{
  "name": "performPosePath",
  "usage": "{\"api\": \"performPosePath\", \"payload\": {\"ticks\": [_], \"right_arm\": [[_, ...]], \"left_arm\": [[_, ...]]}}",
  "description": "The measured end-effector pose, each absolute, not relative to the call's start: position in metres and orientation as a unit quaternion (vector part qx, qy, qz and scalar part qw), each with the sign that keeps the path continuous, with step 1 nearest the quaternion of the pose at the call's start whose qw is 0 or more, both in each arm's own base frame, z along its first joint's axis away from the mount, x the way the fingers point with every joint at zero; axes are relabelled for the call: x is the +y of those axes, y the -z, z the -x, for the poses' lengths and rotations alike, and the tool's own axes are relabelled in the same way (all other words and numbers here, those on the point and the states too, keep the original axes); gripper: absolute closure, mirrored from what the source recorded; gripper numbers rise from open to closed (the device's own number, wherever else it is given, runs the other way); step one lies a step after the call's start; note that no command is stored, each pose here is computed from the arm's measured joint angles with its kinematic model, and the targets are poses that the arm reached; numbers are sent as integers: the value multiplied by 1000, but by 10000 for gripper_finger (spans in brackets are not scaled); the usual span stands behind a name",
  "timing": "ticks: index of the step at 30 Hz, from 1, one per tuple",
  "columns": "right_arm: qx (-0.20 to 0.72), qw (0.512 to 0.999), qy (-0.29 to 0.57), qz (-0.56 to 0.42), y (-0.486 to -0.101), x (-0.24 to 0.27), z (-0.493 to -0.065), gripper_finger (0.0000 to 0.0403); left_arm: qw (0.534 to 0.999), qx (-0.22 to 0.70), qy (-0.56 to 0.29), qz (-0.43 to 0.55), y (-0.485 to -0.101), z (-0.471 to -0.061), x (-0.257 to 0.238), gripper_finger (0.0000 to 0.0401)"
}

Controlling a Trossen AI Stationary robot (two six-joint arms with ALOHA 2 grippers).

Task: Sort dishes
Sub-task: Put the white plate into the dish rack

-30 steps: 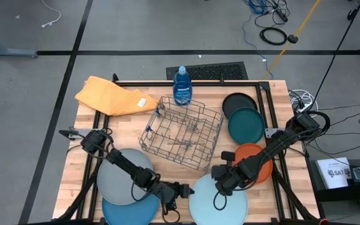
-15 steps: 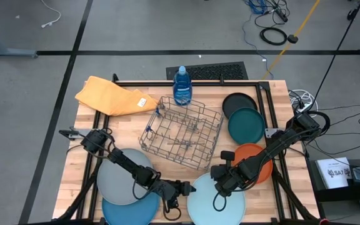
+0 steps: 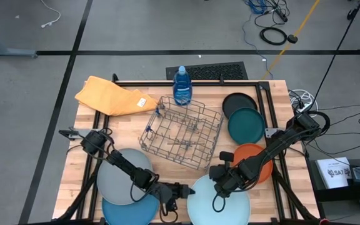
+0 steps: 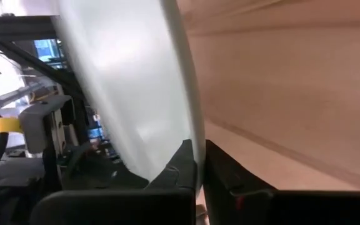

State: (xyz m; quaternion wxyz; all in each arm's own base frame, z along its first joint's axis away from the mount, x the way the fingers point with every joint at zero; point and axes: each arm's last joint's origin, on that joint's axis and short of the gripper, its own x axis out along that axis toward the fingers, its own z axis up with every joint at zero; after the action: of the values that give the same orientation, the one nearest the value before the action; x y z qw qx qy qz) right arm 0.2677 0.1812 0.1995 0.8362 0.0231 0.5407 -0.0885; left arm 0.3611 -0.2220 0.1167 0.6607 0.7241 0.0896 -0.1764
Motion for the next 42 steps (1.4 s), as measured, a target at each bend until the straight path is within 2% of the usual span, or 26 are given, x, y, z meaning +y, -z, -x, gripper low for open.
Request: {"api": "performPosePath", "payload": {"ticks": [8,14,29,37,40,42], "right_arm": [[530,843,88,-24,-243,189,-276,263],[518,851,82,-26,-275,193,-278,227],[575,815,52,-41,-327,185,-270,229],[607,789,26,-94,-340,168,-277,232],[620,775,8,-122,-341,163,-281,250],[620,774,4,-129,-342,161,-282,278]], "left_arm": [[635,70,140,-756,-127,-358,-232,399],[632,55,114,-764,-143,-360,-243,400],[543,85,47,-834,-157,-363,-248,400],[547,74,-13,-834,-171,-365,-248,400],[546,71,-32,-834,-177,-366,-248,400],[543,73,-42,-836,-180,-366,-249,401]]}}
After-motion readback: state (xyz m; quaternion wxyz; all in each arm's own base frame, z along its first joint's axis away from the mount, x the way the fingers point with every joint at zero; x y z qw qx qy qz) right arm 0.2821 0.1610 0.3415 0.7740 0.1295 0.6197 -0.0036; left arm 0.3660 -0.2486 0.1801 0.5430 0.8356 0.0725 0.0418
